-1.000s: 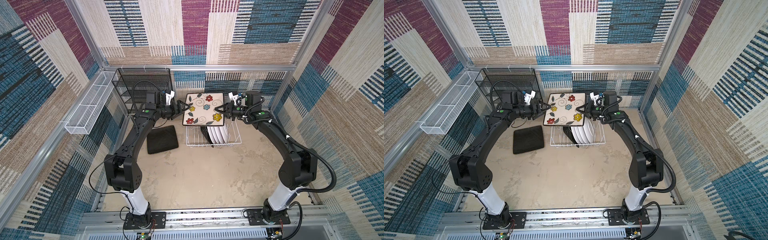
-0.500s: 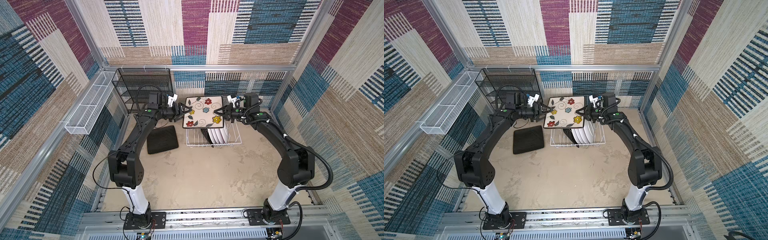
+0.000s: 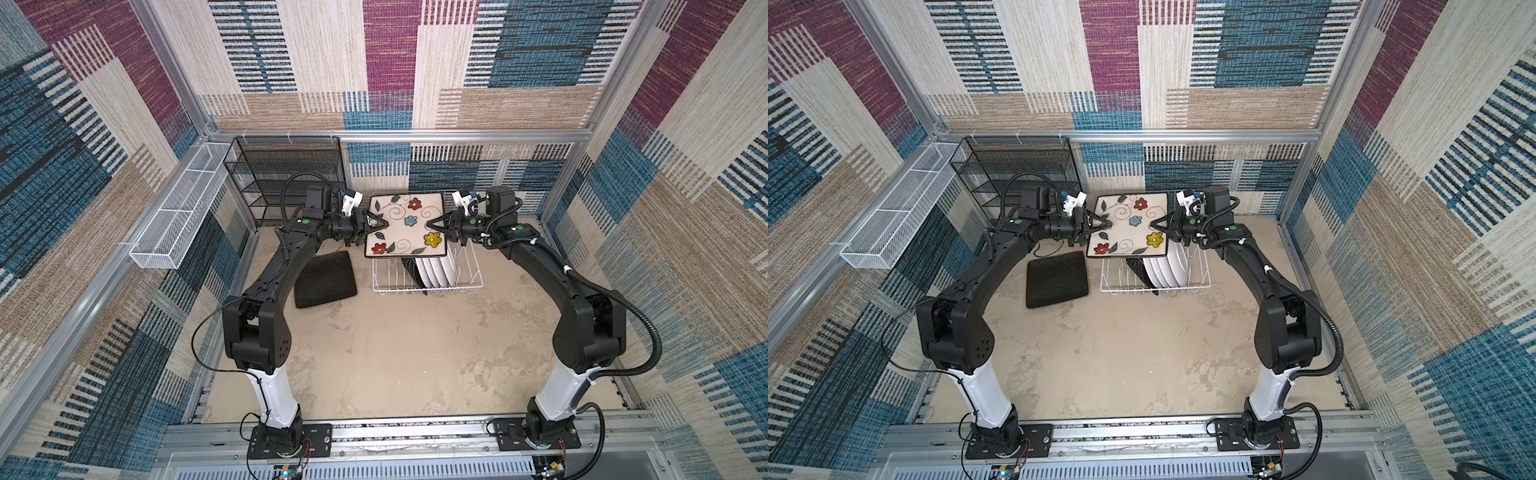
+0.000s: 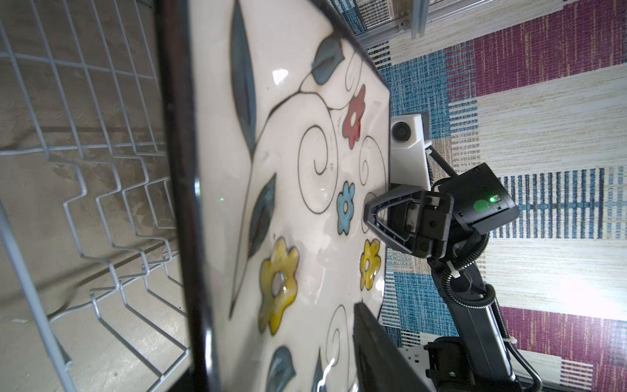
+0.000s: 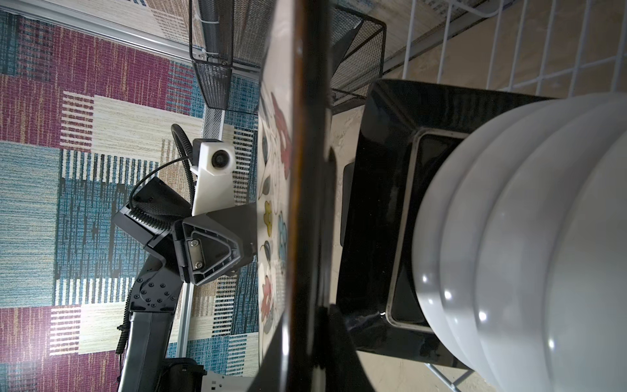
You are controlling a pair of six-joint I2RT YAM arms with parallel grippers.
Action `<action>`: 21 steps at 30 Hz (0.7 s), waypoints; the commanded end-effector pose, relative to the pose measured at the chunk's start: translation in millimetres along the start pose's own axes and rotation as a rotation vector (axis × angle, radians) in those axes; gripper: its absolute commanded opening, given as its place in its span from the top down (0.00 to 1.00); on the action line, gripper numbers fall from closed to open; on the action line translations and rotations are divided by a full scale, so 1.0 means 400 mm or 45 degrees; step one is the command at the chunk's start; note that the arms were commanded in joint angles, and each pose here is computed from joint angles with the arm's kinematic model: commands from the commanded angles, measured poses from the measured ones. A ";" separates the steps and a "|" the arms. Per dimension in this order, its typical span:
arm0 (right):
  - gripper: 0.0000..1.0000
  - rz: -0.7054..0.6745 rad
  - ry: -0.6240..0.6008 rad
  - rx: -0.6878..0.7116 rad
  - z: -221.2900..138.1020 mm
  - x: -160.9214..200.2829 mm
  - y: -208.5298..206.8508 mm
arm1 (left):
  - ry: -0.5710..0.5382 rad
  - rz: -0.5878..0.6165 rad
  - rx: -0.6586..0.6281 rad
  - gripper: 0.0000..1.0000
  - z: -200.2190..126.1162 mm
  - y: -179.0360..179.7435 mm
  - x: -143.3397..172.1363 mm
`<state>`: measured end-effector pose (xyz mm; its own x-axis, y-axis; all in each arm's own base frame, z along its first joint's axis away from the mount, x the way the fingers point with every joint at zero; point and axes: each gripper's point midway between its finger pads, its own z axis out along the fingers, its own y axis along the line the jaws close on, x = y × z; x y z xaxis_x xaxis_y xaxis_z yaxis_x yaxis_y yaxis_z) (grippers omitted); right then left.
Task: Unload the plates from the dish rack
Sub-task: Pick up a plate from the dish rack.
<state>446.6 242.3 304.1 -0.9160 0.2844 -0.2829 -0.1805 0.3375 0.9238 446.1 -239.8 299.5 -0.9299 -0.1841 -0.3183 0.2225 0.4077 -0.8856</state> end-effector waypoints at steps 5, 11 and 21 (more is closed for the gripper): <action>1.00 -0.159 0.026 -0.184 -0.005 -0.009 0.098 | 0.037 0.015 0.069 0.52 0.010 -0.029 0.014; 1.00 -0.142 0.050 -0.177 0.010 0.000 0.085 | 0.046 0.015 0.078 0.63 0.013 -0.031 0.022; 0.99 -0.145 0.058 -0.180 0.016 0.005 0.084 | 0.048 0.022 0.105 0.90 0.008 -0.042 0.029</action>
<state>448.1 249.8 301.4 -0.9257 0.2583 -0.2765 -0.1928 0.3068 0.9320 435.2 -245.9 303.1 -0.9466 -0.1640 -0.2776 0.2062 0.3538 -0.9123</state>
